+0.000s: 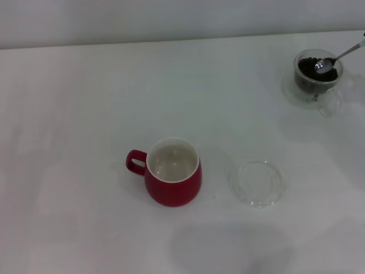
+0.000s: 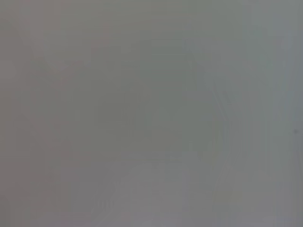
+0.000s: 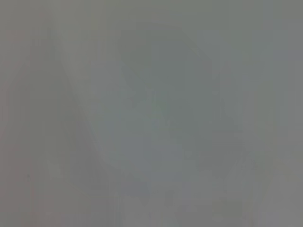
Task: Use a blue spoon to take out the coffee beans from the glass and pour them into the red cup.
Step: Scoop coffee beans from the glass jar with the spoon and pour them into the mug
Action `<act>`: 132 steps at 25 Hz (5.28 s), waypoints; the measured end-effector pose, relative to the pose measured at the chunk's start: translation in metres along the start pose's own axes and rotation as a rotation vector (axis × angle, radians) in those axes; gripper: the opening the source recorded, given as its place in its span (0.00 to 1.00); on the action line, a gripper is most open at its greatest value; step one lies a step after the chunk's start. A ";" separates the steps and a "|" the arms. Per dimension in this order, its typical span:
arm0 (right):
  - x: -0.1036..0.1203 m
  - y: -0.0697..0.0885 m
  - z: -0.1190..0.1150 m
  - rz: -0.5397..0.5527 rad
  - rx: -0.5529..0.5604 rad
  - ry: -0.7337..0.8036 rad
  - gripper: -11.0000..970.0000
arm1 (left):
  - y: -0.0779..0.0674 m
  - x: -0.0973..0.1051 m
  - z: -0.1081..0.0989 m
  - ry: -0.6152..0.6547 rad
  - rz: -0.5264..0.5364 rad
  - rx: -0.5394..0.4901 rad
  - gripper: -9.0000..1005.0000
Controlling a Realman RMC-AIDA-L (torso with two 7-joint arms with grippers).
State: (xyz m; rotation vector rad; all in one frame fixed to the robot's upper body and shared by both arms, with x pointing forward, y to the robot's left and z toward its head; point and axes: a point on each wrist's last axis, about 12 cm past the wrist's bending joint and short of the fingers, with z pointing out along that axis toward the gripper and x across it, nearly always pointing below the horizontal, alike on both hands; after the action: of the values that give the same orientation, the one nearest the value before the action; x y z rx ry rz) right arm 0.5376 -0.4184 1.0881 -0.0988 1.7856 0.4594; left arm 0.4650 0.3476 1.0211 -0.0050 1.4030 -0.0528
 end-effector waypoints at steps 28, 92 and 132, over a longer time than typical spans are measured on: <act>0.005 0.004 -0.004 -0.021 0.001 0.020 0.17 | 0.000 0.001 0.001 0.008 0.002 0.001 0.87; 0.025 -0.006 -0.011 0.557 0.093 0.051 0.18 | 0.002 0.002 -0.004 0.018 0.004 -0.008 0.87; 0.026 -0.021 -0.023 0.670 0.149 -0.001 0.19 | 0.003 0.003 -0.009 0.026 0.004 -0.013 0.87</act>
State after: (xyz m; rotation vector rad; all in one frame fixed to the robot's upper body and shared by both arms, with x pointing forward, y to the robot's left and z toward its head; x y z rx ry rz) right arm 0.5159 -0.4412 1.0625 0.6201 1.8196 0.7926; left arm 0.4571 0.3508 1.0162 -0.0127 1.4297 -0.0403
